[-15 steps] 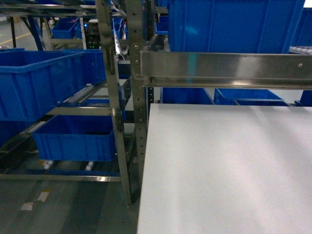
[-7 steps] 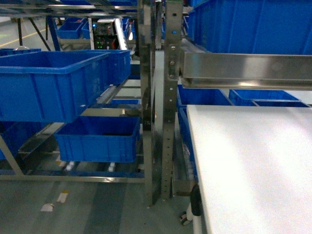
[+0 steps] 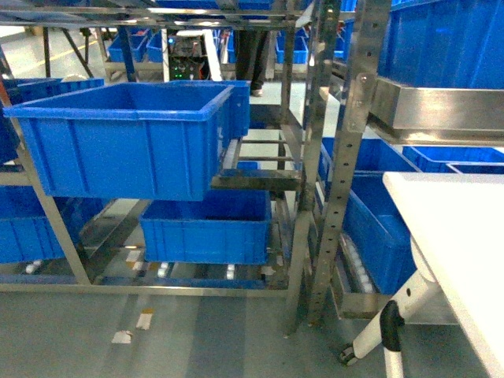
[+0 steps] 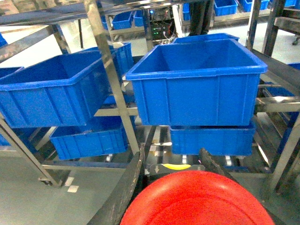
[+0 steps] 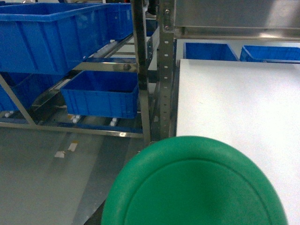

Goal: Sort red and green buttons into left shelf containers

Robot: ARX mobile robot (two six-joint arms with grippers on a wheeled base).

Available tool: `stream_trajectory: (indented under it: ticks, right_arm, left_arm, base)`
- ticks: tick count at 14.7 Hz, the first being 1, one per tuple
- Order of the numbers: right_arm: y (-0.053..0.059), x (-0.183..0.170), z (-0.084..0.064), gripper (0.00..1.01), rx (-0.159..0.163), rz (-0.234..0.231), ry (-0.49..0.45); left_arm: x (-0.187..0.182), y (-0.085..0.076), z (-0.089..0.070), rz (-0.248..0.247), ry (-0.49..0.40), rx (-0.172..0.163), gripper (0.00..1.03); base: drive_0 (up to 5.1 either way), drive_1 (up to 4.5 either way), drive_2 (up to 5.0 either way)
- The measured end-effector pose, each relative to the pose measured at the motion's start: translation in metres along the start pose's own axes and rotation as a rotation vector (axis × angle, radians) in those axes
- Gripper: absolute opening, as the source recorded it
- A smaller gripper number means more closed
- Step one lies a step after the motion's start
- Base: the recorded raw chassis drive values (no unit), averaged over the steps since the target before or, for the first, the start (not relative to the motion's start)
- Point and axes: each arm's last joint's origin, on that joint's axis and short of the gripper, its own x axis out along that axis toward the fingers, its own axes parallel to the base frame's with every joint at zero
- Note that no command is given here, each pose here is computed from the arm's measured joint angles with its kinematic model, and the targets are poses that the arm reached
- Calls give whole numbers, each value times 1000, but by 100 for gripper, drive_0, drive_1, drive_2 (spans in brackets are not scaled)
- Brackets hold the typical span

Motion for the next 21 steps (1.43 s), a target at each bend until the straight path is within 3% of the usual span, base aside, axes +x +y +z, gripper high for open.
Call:
stream_trajectory:
  ticks: [21]
  right_arm:
    - [0, 0, 0, 27, 0, 0, 0]
  left_arm:
    - [0, 0, 0, 0, 0, 0, 27]
  base:
    - [-498, 247, 247]
